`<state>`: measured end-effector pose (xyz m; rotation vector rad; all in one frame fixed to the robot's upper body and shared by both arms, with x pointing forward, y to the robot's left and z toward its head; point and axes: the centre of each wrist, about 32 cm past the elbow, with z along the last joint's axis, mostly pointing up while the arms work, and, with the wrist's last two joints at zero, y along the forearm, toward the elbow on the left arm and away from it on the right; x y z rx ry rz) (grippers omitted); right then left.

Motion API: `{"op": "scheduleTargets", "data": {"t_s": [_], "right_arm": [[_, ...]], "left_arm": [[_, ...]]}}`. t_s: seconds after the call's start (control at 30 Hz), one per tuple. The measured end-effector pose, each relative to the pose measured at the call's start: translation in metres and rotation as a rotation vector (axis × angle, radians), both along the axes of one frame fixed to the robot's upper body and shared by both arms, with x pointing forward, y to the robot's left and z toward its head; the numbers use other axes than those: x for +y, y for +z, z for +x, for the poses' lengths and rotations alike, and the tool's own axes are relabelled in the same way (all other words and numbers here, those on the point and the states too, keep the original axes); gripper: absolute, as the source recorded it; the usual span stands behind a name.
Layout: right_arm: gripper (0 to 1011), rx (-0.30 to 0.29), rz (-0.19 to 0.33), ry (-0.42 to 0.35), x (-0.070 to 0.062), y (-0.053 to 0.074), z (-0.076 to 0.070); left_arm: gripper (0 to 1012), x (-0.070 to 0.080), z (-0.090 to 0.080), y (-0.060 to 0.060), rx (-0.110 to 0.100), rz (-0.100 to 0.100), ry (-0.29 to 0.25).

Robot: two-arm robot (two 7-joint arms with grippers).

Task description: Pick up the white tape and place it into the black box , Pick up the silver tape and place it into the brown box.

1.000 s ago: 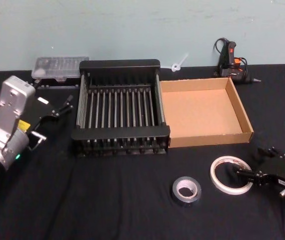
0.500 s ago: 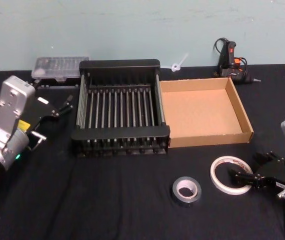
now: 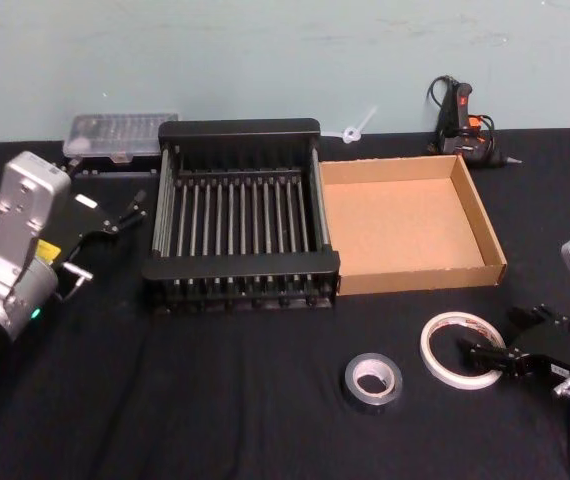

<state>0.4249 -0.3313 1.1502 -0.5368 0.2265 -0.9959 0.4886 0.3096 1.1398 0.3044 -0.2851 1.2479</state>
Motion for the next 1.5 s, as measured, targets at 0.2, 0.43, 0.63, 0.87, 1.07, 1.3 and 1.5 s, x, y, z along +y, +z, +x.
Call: {"op": "scheduleTargets", "data": {"t_s": [0.2,0.43,0.63,0.87,1.07,1.3,1.5], "right_arm": [[1000,0.007,0.004,-0.001,-0.0002,-0.0004,0.001],[1000,0.006,0.003,0.0,-0.0003,-0.0002,0.001],[1000,0.005,0.002,0.0,-0.0004,-0.0002,0.0009],[1000,0.004,0.002,0.0,-0.0002,-0.0003,0.0007],[924,0.004,0.001,0.0,-0.0001,-0.0002,0.0006],[735,0.003,0.001,0.0,-0.0001,-0.0001,0.0006],[536,0.002,0.001,0.0,-0.0002,0.0,0.0006]], "left_arm": [[1001,0.0,0.0,0.0,0.0,0.0,0.0],[1001,0.0,0.0,0.0,0.0,0.0,0.0],[1001,0.0,0.0,0.0,0.0,0.0,0.0],[1001,0.0,0.0,0.0,0.0,0.0,0.0],[1001,0.0,0.0,0.0,0.0,0.0,0.0],[1001,0.0,0.0,0.0,0.0,0.0,0.0],[1001,0.0,0.0,0.0,0.0,0.0,0.0]]}}
